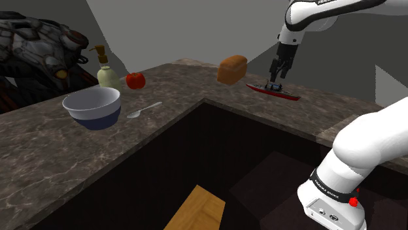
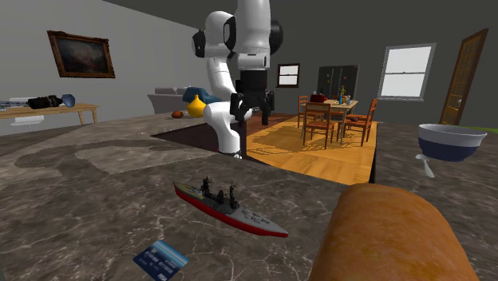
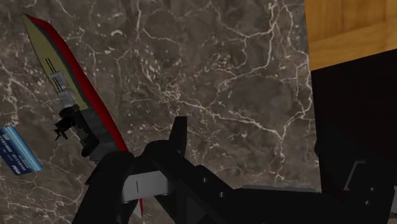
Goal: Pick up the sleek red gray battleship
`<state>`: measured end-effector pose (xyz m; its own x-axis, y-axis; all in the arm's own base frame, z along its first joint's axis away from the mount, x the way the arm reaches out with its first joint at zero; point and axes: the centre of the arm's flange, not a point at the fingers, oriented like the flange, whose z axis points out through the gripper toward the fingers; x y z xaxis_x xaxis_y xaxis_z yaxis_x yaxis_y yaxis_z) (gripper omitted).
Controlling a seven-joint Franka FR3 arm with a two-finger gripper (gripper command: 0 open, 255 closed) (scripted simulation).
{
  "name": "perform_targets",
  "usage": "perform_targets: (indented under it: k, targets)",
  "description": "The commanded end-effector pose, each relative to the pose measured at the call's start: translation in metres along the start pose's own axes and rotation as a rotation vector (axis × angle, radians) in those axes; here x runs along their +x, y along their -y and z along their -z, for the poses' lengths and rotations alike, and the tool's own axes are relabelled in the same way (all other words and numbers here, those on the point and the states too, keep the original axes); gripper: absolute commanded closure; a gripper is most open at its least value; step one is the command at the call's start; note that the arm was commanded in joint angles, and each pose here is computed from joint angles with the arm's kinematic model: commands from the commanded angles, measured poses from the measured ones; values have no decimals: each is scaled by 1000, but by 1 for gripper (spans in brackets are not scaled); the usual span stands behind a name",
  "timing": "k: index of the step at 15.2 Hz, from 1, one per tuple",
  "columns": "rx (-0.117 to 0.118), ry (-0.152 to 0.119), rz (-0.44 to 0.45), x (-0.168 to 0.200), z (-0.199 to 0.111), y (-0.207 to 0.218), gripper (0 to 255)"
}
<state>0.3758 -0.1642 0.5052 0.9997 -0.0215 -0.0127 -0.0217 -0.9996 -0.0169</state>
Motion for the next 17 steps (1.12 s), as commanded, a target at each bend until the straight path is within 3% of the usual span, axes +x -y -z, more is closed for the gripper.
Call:
perform_targets:
  k: [1, 15, 17]
  targets:
    - [-8, -15, 0, 8, -7, -21, 0]
    - [-48, -104, -9, 77, -62, -170, 0]
    - [-49, -106, -9, 79, -68, -173, 0]
